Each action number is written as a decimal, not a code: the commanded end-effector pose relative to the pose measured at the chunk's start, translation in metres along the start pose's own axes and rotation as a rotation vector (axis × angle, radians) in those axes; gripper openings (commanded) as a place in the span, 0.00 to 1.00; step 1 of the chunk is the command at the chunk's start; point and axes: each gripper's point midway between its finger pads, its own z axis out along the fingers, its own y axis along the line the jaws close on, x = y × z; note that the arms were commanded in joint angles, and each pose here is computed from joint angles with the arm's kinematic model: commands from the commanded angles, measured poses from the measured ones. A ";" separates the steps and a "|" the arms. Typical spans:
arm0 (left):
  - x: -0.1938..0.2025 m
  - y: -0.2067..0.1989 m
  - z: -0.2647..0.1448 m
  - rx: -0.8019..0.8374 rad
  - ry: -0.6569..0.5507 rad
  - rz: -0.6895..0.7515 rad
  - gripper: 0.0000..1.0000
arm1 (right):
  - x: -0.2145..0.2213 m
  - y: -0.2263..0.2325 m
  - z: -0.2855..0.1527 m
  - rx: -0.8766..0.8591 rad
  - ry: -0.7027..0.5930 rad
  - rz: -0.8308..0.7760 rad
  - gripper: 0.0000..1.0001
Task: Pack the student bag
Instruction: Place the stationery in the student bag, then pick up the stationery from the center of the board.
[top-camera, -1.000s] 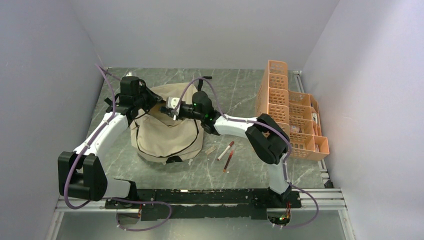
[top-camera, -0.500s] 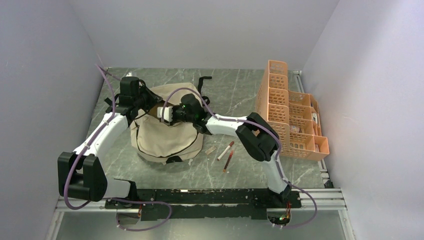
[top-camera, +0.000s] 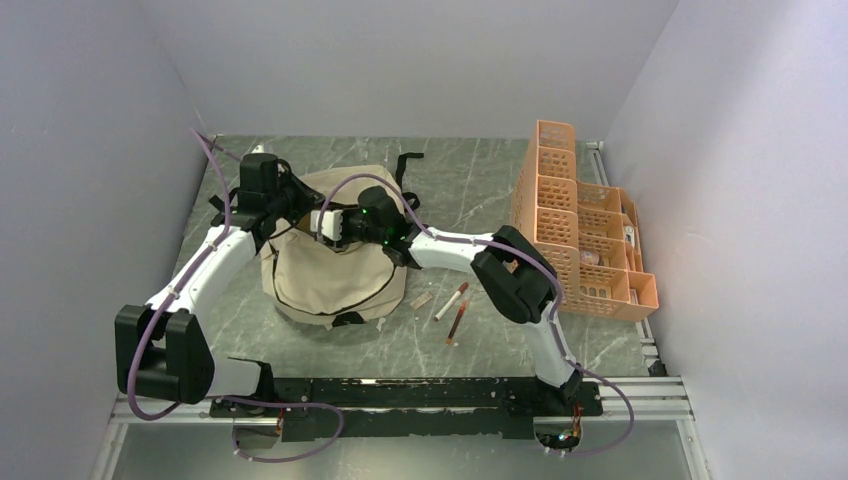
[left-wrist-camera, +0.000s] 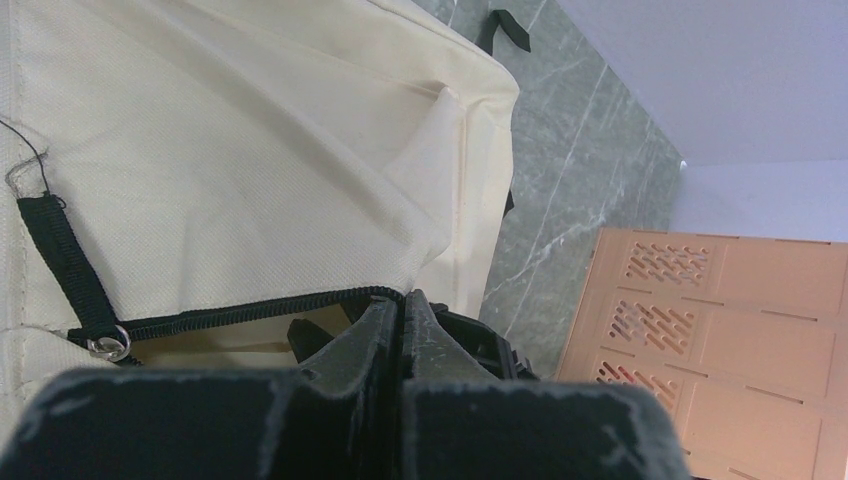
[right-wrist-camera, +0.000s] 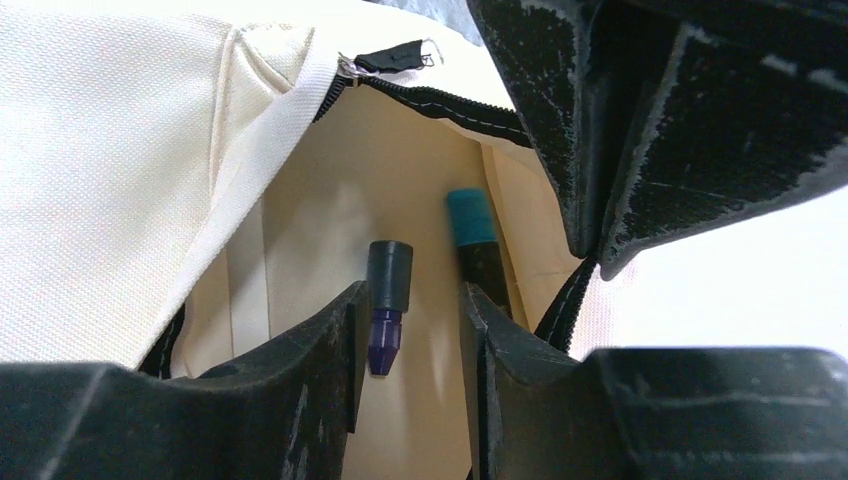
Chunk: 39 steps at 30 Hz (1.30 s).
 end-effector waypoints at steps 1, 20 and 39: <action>-0.012 -0.014 -0.011 0.060 -0.038 0.019 0.05 | -0.017 -0.010 -0.009 0.031 -0.041 0.047 0.41; -0.008 -0.011 -0.001 0.059 -0.018 0.014 0.05 | -0.083 -0.018 -0.164 0.352 -0.281 0.729 0.40; -0.004 -0.016 0.002 0.069 0.036 0.019 0.05 | 0.042 0.078 -0.251 0.795 0.593 1.623 0.43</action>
